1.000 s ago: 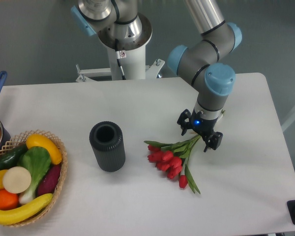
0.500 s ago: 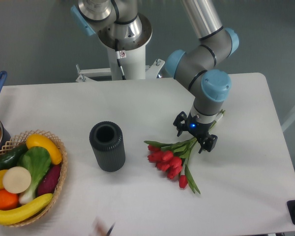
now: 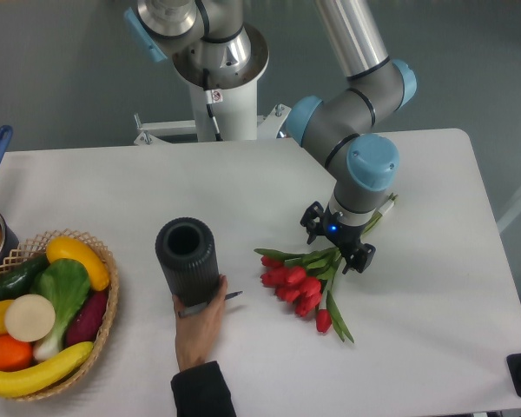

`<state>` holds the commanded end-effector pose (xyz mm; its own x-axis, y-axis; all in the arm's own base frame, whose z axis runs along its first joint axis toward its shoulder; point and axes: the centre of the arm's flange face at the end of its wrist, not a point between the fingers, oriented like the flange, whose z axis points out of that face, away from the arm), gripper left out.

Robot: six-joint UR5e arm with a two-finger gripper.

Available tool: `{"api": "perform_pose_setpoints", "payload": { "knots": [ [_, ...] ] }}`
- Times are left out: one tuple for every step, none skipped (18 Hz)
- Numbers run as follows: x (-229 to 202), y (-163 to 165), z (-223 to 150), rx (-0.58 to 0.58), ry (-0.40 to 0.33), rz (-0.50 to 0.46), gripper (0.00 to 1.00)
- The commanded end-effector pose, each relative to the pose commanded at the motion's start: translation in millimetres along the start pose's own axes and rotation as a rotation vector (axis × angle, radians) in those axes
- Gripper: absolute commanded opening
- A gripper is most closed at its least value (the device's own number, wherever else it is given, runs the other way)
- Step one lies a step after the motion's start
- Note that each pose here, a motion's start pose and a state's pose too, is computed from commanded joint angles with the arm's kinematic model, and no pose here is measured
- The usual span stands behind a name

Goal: Pick up the flowers from the table
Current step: 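Lower the gripper around the tulip stems and close it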

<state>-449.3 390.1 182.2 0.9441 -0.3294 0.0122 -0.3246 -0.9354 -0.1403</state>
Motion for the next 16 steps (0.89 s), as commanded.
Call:
{"api": "perform_pose_setpoints", "payload": {
  "knots": [
    [0.0, 0.0, 0.0, 0.0, 0.0, 0.0, 0.83],
    [0.0, -0.2, 0.0, 0.002, 0.0, 0.0, 0.77],
    [-0.7, -0.3, -0.7, 0.002, -0.003, 0.0, 0.67],
    [-1.2, -0.5, -1.3, 0.002, -0.004, 0.002, 0.66],
    [-2.3, -1.0, -2.5, 0.004, -0.007, 0.003, 0.65],
    [-2.2, -1.1, -3.4, 0.004, -0.009, 0.001, 0.59],
    [-2.2, -1.1, -3.4, 0.004, -0.009, 0.001, 0.58],
    [-2.6, -1.3, -4.7, 0.004, -0.01, 0.002, 0.51],
    [-3.3, -1.5, -5.5, 0.005, -0.013, 0.002, 0.5],
    [-3.3, -1.4, -4.6, 0.005, -0.012, 0.002, 0.49],
    [-4.2, -1.7, -5.6, 0.005, -0.013, 0.002, 0.49],
    [-5.3, -2.0, -6.8, 0.005, -0.016, 0.001, 0.49],
    [-5.8, -2.3, -7.4, 0.007, -0.017, 0.001, 0.48],
    [-6.3, -2.4, -8.0, 0.007, -0.019, 0.001, 0.47],
    [-6.9, -2.6, -8.6, 0.007, -0.02, 0.002, 0.46],
    [-6.9, -2.6, -8.6, 0.007, -0.02, 0.002, 0.45]
  ]
}}
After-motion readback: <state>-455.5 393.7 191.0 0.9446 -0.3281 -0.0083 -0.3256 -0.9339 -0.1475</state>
